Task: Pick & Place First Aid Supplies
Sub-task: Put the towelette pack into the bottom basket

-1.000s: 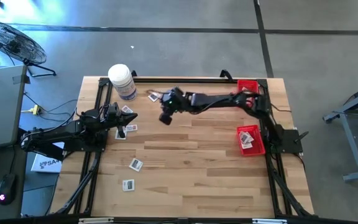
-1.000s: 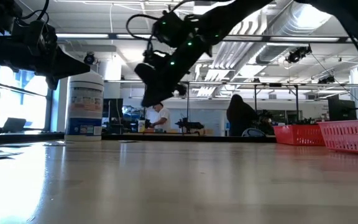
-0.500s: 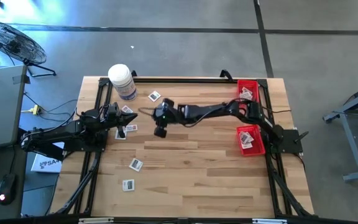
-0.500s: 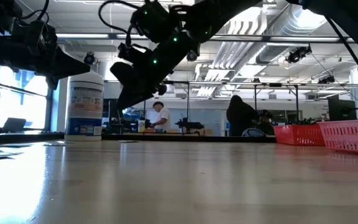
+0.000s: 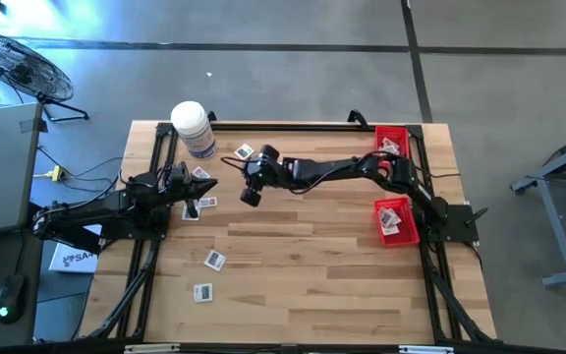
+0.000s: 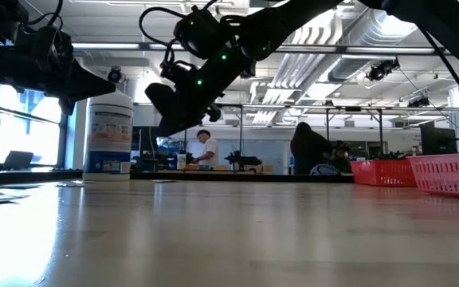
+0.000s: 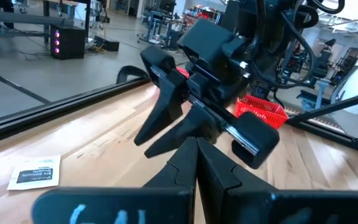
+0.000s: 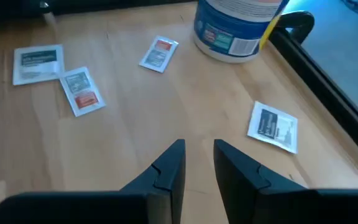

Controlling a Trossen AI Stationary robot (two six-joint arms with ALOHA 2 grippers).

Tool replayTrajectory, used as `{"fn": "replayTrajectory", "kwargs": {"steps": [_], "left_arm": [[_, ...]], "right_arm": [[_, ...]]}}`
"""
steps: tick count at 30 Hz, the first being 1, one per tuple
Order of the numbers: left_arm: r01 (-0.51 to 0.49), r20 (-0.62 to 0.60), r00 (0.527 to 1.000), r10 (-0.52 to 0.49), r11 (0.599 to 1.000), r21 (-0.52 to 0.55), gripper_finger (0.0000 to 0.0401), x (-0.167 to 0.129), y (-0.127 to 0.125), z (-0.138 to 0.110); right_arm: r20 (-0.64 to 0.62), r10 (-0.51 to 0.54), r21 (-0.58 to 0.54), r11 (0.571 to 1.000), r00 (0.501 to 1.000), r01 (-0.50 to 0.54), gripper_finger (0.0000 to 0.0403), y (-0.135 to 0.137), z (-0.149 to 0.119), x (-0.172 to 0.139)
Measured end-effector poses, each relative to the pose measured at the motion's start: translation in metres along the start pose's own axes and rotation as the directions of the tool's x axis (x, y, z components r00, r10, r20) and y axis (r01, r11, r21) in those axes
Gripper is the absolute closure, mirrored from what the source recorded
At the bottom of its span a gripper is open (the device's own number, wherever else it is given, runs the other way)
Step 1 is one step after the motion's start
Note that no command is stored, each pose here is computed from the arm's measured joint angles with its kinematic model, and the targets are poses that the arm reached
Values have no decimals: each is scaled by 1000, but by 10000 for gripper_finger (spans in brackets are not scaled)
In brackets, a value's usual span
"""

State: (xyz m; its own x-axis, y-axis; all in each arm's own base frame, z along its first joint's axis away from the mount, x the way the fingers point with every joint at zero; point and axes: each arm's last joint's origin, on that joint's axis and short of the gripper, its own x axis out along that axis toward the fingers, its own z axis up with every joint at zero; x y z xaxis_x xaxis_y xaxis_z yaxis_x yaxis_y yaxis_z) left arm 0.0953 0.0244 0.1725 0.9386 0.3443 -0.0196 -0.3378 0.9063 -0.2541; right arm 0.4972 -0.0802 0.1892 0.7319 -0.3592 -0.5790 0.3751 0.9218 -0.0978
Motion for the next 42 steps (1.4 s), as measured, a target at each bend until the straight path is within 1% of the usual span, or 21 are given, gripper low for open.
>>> {"fn": "replayTrajectory", "kwargs": {"steps": [1,4,7,9,12,13,16,19,21,22,24,26,29,34,37,40,42], "left_arm": [[0,0,1000,0,1000,0,400,0,0,0],[0,0,1000,0,1000,0,400,0,0,0],[0,0,1000,0,1000,0,400,0,0,0],[1,0,1000,-1,1000,0,400,0,0,0],[1,3,1000,-1,1000,-8,400,0,0,0],[2,7,1000,-2,1000,-23,400,0,0,1],[4,17,1000,-2,994,-114,400,0,0,1],[-6,21,1000,11,981,-193,400,0,0,2],[-2,21,1000,7,977,-214,400,0,0,2],[-11,22,1000,16,979,-205,400,0,0,2],[-60,25,997,66,979,-194,400,0,2,1],[-107,46,992,120,970,-217,400,0,4,1],[-141,53,986,156,966,-218,400,3,5,-3],[-203,0,978,207,960,-192,400,11,6,-8],[-232,-13,972,233,958,-167,400,18,7,-10],[-289,-36,957,287,946,-143,400,25,7,-12],[-335,-87,941,327,935,-114,394,31,8,-16]], "right_arm": [[0,10,-12,1000,1000,-10,325,0,0,0],[6,84,-75,994,996,-83,325,3,1,0],[22,151,-111,983,988,-147,327,5,3,-1],[14,204,-138,970,979,-200,335,7,2,-1],[-9,267,-170,949,964,-265,359,7,1,-1],[-13,285,-172,944,959,-283,368,7,0,-1],[-19,348,-173,922,937,-346,394,5,0,-1],[-20,398,-192,899,917,-394,397,5,0,-1],[-28,394,-201,898,919,-391,392,3,0,-1],[-41,383,-200,902,923,-383,391,1,-1,-1],[-75,357,-194,911,931,-365,392,-4,-2,-4],[-72,342,-194,917,937,-350,399,-9,3,-9],[-60,351,-193,914,935,-356,400,-16,8,-13],[-94,353,-213,906,931,-365,401,-24,5,-12],[-100,342,-212,910,934,-356,401,-32,4,-11],[-122,325,-197,918,938,-343,402,-42,2,-10],[-119,317,-191,923,941,-335,402,-47,3,-10]]}}
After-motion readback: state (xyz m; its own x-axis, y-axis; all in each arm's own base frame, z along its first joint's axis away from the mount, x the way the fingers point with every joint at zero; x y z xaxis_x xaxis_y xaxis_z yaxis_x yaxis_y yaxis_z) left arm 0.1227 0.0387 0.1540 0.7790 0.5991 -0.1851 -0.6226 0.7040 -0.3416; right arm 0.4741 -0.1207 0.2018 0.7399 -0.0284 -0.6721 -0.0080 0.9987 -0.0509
